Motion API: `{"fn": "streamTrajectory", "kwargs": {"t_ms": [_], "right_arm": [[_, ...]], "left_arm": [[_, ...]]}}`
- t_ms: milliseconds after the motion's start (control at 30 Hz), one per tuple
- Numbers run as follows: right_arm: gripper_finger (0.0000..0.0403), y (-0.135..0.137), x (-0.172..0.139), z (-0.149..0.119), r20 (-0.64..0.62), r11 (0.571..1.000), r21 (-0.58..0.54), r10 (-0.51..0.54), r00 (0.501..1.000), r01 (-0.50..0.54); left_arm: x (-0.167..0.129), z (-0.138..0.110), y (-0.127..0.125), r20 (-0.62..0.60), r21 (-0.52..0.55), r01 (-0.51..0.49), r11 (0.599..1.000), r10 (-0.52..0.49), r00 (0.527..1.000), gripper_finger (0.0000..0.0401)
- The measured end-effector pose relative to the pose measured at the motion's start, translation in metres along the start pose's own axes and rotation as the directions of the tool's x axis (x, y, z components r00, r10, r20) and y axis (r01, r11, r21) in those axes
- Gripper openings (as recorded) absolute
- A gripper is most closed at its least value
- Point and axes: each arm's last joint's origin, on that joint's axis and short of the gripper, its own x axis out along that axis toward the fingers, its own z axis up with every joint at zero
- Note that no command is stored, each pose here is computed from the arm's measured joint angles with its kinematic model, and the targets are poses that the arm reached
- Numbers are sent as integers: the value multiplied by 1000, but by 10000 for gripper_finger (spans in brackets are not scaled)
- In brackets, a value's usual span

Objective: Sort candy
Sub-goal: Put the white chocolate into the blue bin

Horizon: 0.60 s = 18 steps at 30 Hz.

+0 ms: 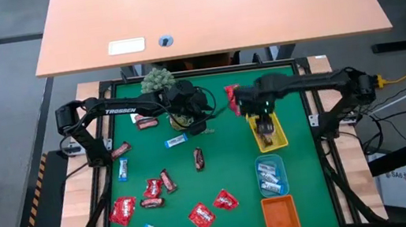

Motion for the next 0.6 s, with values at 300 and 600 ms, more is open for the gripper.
{"fn": "streamTrajectory", "kwargs": {"t_ms": [300,600], "right_arm": [[193,-78,2,4,188,971,239,-57,981,11],[193,-114,44,13,99,944,329,-25,995,-9]], "left_arm": [[0,0,0,0,0,0,1000,0,1000,156],[0,0,0,0,0,0,1000,0,1000,156]]}}
